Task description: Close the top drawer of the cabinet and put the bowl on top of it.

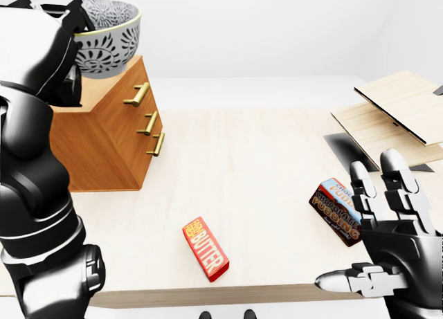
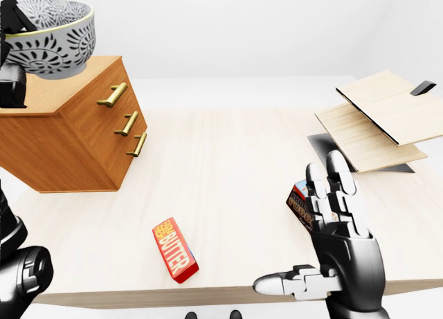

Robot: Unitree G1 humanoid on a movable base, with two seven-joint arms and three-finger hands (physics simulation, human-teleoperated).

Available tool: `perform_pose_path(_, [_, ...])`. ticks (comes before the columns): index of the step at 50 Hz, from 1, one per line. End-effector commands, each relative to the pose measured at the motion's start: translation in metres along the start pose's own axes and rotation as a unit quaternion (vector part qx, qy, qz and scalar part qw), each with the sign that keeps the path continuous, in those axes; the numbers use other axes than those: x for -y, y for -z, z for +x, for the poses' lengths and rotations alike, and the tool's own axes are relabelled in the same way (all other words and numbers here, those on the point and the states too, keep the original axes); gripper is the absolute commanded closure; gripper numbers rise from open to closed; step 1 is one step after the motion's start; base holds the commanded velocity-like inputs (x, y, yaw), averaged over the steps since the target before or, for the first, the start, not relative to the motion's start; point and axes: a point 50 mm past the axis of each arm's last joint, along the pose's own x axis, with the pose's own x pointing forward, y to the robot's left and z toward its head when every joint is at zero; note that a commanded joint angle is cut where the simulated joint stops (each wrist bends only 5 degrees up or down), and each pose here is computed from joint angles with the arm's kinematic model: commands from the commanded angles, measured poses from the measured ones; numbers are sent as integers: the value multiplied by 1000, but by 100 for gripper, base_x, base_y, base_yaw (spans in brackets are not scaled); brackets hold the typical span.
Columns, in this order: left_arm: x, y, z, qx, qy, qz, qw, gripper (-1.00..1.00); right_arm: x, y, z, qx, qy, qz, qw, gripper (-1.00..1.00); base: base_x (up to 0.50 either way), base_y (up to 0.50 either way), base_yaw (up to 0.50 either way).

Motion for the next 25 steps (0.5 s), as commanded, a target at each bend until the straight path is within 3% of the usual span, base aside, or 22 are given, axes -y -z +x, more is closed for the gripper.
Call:
perform_pose_path(1, [-8, 31, -1, -25, -13, 7, 1000, 100, -1, 4, 1, -7, -2, 1, 1000, -100, 0, 0, 0])
perform_pose_path(19, [-12, 60, 1, -36, -20, -6, 999, 100, -2, 3, -1, -10, -4, 4, 1000, -100, 0, 0, 0])
perform_pose_path(25, [-6, 72, 10, -51, -29, -28, 998, 100, -3, 3, -1, -10, -5, 2, 1000, -100, 0, 0, 0])
